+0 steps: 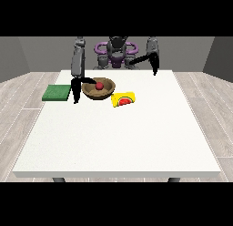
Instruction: Pick the cup and pour the ball into the bowl, then pick the bowl and place it on the pad
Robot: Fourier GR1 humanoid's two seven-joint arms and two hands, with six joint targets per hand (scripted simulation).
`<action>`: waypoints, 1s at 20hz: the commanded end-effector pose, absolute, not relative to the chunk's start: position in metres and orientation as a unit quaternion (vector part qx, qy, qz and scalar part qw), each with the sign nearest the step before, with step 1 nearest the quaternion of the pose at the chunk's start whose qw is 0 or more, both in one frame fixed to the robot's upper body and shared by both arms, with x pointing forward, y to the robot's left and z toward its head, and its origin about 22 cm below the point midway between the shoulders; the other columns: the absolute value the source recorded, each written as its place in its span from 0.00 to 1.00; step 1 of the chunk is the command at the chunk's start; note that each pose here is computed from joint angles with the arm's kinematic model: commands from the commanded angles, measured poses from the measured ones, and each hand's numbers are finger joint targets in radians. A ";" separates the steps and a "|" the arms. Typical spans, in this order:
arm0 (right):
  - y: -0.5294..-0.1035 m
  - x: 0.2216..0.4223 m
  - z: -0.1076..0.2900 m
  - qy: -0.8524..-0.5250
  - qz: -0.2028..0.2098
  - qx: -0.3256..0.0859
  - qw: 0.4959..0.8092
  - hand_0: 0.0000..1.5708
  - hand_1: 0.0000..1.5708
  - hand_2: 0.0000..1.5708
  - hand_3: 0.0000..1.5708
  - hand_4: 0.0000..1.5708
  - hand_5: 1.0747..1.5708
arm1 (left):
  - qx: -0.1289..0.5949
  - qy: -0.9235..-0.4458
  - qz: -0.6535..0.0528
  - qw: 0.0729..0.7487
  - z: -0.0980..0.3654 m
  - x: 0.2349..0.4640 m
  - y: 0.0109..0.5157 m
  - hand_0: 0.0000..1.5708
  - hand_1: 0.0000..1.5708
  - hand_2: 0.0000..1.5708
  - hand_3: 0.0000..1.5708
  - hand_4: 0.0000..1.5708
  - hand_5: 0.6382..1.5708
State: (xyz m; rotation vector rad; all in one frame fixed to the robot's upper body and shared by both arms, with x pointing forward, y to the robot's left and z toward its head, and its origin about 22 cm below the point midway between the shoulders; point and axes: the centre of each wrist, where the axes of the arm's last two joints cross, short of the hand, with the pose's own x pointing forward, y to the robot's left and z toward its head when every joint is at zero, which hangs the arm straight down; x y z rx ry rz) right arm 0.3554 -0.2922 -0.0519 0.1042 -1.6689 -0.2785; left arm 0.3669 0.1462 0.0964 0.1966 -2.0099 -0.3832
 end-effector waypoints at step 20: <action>-0.254 0.366 -0.055 -0.592 -0.076 -0.069 0.800 1.00 1.00 1.00 1.00 0.65 0.97 | 0.080 -0.811 -0.135 0.564 0.072 0.371 0.214 0.00 0.00 0.00 0.00 0.00 1.00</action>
